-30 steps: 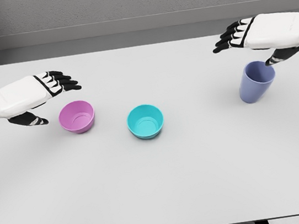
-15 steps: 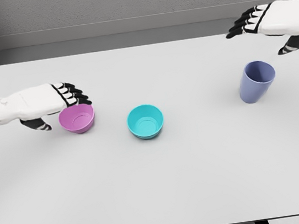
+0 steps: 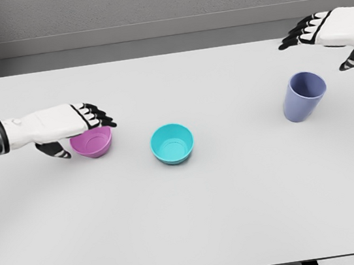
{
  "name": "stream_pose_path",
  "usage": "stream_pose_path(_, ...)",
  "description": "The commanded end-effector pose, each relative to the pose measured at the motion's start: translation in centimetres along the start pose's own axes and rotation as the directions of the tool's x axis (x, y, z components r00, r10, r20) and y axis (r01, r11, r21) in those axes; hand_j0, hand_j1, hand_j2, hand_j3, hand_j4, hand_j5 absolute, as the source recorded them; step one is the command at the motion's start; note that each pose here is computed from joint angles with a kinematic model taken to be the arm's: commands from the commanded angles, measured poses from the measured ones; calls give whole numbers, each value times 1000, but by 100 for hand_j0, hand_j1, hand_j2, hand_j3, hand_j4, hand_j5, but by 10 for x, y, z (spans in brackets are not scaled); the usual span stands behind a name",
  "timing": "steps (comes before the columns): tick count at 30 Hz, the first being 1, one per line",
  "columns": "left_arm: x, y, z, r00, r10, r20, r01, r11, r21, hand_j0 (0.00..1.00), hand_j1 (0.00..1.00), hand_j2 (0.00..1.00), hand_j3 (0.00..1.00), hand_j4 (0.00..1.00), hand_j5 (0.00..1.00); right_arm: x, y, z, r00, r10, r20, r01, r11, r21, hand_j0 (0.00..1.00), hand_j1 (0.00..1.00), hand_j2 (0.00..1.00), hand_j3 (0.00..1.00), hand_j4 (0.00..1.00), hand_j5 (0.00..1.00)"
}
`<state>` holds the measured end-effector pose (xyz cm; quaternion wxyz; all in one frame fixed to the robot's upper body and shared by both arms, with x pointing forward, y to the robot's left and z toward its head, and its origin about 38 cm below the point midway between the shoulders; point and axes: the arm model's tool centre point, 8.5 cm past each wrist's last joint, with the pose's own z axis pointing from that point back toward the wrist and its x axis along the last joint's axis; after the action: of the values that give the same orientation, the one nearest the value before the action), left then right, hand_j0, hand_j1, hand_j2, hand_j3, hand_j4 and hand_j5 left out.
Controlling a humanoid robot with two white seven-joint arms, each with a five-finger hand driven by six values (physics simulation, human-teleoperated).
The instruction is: Stacking bowl and cup with both arms
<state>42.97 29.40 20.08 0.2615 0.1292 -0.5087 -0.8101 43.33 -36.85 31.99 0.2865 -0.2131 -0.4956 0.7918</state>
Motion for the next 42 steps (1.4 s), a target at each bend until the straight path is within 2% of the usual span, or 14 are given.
stream_pose_path(1, 1, -1, -3, 1000, 8, 4, -8, 1000, 0, 100, 100, 100, 100, 100, 100, -10, 5, 6, 999, -26, -30, 27, 1000, 5, 100, 100, 100, 100, 100, 100)
stream_pose_path(5, 2, -1, -5, 1000, 5, 9, -5, 1000, 1, 100, 100, 100, 100, 100, 100, -4, 12, 1, 999, -30, -11, 30, 999, 19, 100, 100, 100, 100, 100, 100)
stream_pose_path(8, 3, -2, -9, 1000, -11, 9, 11, 1000, -7, 100, 100, 100, 100, 100, 100, 1, 24, -10, 999, -41, 14, 40, 998, 57, 100, 100, 100, 100, 100, 100)
stream_pose_path(12, 4, -4, -18, 1000, -17, 10, 17, 1000, -14, 100, 100, 100, 100, 100, 100, 2, 25, -11, 999, -42, 16, 41, 997, 59, 100, 100, 100, 100, 100, 100)
stream_pose_path(26, -2, -12, -18, 1000, -13, -10, 12, 999, -38, 100, 100, 100, 100, 100, 100, 9, 34, -19, 998, -43, 41, 39, 995, 89, 100, 100, 100, 100, 100, 100)
stream_pose_path(42, -1, -13, -25, 1000, -29, -9, 29, 998, -47, 100, 100, 100, 100, 100, 100, 5, 43, -24, 997, -65, 32, 61, 993, 106, 100, 100, 100, 100, 100, 100)
